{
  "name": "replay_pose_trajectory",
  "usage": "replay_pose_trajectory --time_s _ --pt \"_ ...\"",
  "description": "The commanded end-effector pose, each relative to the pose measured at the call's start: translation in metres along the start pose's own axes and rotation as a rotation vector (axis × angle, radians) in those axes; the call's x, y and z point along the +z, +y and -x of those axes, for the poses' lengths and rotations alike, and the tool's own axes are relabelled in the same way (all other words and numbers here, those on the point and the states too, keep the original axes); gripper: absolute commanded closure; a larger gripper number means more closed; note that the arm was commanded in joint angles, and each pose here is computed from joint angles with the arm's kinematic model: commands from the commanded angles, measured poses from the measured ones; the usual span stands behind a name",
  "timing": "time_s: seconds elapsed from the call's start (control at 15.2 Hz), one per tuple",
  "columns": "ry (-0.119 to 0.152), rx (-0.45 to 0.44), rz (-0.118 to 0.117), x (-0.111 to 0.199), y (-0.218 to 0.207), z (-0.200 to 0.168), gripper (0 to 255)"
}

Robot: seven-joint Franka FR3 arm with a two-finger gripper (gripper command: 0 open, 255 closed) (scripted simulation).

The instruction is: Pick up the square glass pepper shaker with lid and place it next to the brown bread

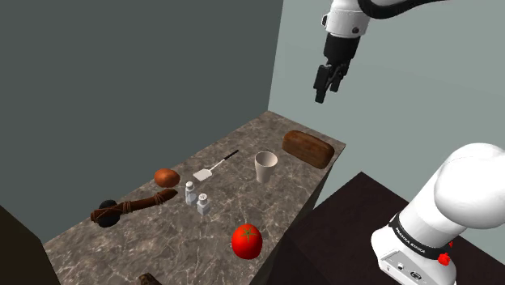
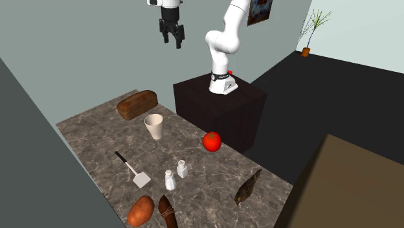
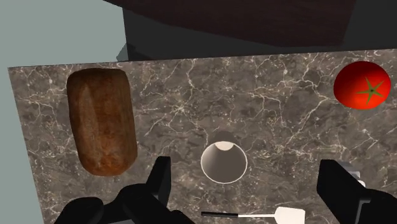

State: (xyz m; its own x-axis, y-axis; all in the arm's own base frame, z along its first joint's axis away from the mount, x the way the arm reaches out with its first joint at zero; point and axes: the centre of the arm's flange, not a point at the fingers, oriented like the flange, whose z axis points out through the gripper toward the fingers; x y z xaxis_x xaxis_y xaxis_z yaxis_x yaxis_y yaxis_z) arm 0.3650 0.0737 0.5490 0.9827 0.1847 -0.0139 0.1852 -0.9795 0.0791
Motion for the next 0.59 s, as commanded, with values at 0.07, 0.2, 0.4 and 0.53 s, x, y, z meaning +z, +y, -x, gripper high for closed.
replay_pose_trajectory --time_s 0.07,0.2,0.4,0.53 --pt "-0.013 -0.006 -0.004 0.028 -0.023 -0.024 0" --pt "-0.023 -0.01 -0.007 0.046 -0.037 -0.039 0" --pt "-0.037 -0.017 -0.011 0.071 -0.058 -0.062 0" --pt "-0.046 -0.021 -0.013 0.089 -0.072 -0.077 0"
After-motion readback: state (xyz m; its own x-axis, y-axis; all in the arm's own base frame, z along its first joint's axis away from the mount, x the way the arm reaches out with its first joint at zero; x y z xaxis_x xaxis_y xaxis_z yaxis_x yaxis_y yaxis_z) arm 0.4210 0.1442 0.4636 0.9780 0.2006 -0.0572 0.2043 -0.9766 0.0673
